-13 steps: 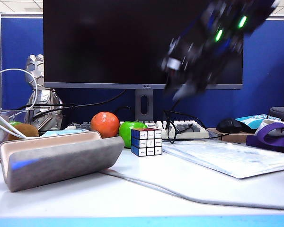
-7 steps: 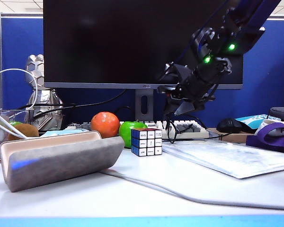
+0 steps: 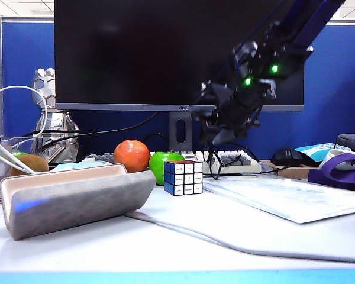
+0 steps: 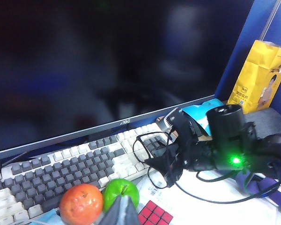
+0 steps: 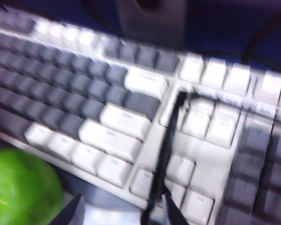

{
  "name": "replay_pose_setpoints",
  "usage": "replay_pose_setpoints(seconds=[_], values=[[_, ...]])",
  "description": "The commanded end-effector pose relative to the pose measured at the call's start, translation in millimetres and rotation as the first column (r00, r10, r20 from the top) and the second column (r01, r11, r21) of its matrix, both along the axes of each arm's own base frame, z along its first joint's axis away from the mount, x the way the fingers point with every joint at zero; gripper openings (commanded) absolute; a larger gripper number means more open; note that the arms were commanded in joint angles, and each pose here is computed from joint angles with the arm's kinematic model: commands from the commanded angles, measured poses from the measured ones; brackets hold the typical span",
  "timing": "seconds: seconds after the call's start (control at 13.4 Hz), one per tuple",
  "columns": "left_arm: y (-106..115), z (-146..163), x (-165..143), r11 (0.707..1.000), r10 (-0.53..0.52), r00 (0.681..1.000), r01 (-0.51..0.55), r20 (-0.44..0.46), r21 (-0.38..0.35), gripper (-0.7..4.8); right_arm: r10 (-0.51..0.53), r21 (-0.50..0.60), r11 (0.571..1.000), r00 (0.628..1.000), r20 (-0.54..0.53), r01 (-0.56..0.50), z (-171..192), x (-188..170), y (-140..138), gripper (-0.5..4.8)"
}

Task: Pick up the glasses, fold the temples of the glasses, place the glasses into the glasses case, and finally close the glasses case.

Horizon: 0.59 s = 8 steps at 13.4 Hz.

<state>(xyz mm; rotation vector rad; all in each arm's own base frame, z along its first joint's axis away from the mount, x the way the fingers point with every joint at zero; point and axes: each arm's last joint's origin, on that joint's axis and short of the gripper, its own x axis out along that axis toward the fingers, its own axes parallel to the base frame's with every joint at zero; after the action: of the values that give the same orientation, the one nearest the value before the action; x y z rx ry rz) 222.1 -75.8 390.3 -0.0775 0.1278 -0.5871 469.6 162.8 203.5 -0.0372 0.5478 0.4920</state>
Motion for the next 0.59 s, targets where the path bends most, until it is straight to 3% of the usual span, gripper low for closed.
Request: replay_pose_setpoints(seconds=[0.07,0.22,0.45,0.59], values=[[0,3,-1,1.0,-0.005,1.0,0.005,0.009,-0.002,-0.05,-0.003,-0.01,1.0,1.0,-0.008,0.003,0,0,1,2.15],[0,3,-1,1.0,-0.005,1.0,0.005,0.008,-0.002,-0.05,-0.003,-0.015,1.0,1.0,-0.023,0.003,-6,1,1,1.63],[0,2,-1,1.0,-0.005,1.0,0.005,0.004,-0.001,-0.05,-0.002,-0.024,1.0,0.999,-0.051,0.0,-14,1,2,0.14],[0,0,-1,1.0,-0.005,1.0,0.005,-0.014,0.004,-0.05,0.002,-0.007,1.0,1.0,-0.006,-0.002,-6,4,3,-0.06]])
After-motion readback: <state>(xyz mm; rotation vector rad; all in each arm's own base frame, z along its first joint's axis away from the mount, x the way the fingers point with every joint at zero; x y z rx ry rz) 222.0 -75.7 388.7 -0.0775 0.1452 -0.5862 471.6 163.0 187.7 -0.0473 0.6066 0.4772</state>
